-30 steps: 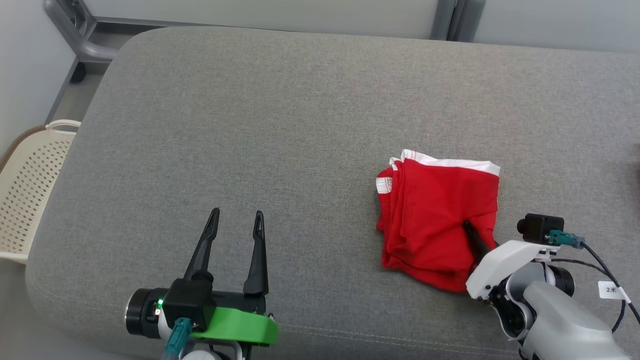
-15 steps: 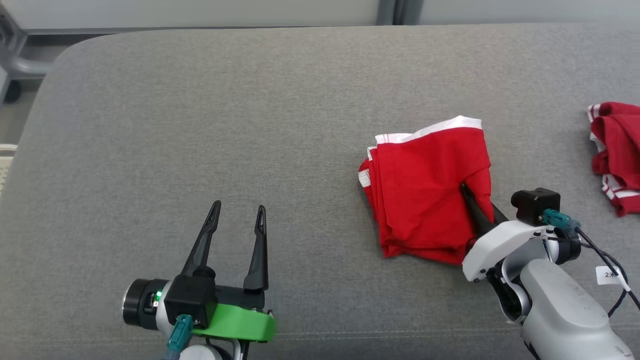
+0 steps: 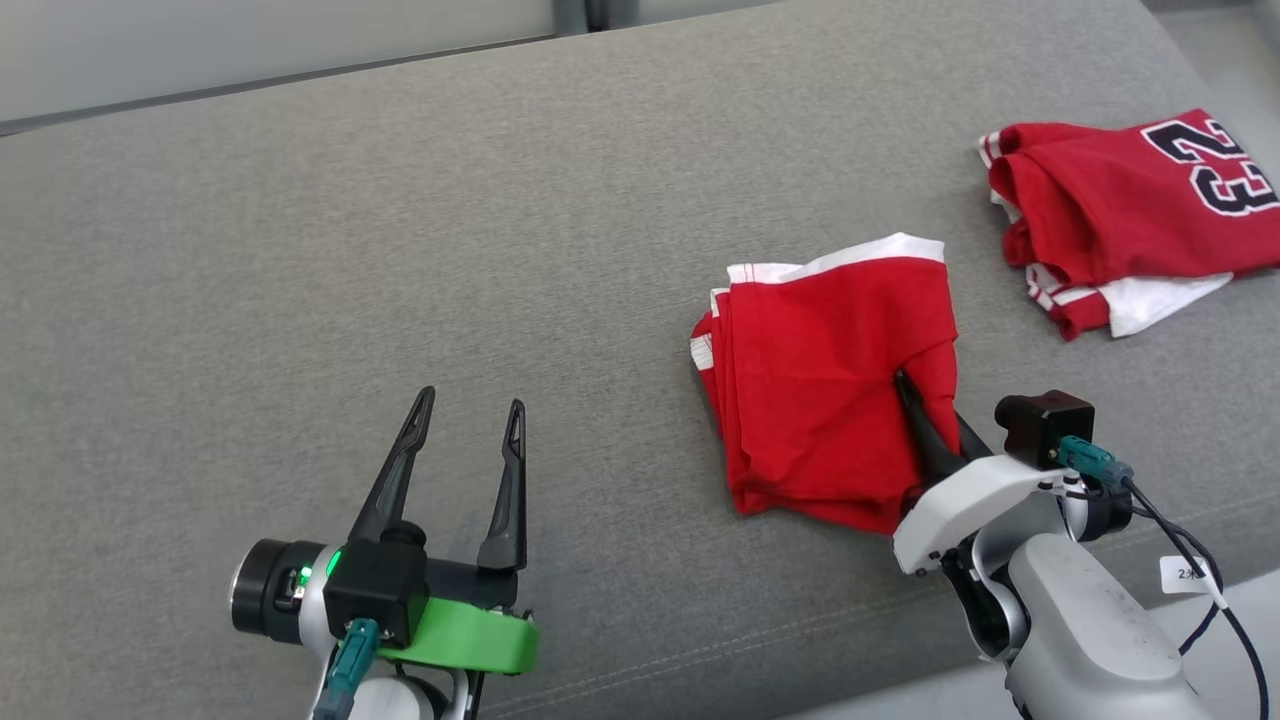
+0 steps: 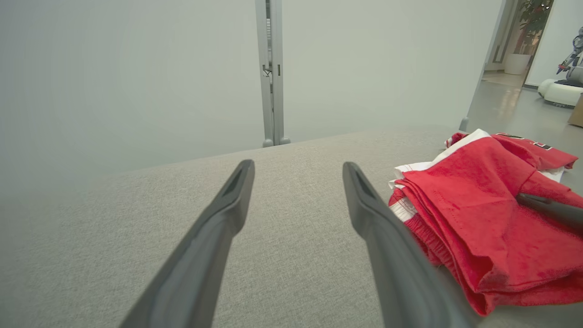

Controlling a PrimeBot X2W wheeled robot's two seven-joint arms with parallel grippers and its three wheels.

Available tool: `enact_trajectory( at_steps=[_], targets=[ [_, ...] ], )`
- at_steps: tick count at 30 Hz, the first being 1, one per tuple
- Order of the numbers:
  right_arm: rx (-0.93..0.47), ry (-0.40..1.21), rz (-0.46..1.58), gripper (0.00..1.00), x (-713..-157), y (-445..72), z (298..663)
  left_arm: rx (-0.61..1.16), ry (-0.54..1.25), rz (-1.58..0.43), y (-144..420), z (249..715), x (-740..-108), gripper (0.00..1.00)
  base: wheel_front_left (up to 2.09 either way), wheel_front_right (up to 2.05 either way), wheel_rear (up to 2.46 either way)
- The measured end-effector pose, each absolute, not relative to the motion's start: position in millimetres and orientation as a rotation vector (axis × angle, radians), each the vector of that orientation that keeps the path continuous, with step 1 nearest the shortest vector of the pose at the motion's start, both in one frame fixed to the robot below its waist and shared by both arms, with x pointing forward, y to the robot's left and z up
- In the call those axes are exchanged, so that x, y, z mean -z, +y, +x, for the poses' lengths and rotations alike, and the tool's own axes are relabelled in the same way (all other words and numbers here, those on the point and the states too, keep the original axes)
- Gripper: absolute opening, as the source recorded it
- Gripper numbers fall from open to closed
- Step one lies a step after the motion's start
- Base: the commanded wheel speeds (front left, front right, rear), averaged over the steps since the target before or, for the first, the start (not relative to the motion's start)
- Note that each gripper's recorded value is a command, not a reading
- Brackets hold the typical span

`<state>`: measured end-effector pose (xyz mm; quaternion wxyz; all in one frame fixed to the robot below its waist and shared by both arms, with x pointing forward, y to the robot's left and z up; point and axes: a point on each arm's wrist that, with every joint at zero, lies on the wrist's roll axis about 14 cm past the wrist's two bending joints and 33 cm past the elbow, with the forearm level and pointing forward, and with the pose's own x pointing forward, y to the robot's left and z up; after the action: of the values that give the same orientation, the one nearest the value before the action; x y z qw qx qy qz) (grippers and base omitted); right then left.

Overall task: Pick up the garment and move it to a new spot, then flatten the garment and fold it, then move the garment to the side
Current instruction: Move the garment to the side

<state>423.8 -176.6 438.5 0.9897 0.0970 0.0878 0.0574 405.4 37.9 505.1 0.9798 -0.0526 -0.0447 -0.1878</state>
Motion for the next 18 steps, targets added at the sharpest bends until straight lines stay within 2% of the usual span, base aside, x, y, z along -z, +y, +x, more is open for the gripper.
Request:
enact_trajectory(
  at_steps=[9, 18],
  targets=[
    [-0.01, 0.175, 0.153, 0.0, -439, -216, 406, 0.528, -0.111, -0.125, -7, 412, -509, 1.0, 0.0, 0.0, 0.0],
    [0.015, 0.103, -0.037, 0.0, -472, -262, 450, 0.585, -0.194, -0.175, -22, 430, -527, 1.0, 0.0, 0.0, 0.0]
  ],
)
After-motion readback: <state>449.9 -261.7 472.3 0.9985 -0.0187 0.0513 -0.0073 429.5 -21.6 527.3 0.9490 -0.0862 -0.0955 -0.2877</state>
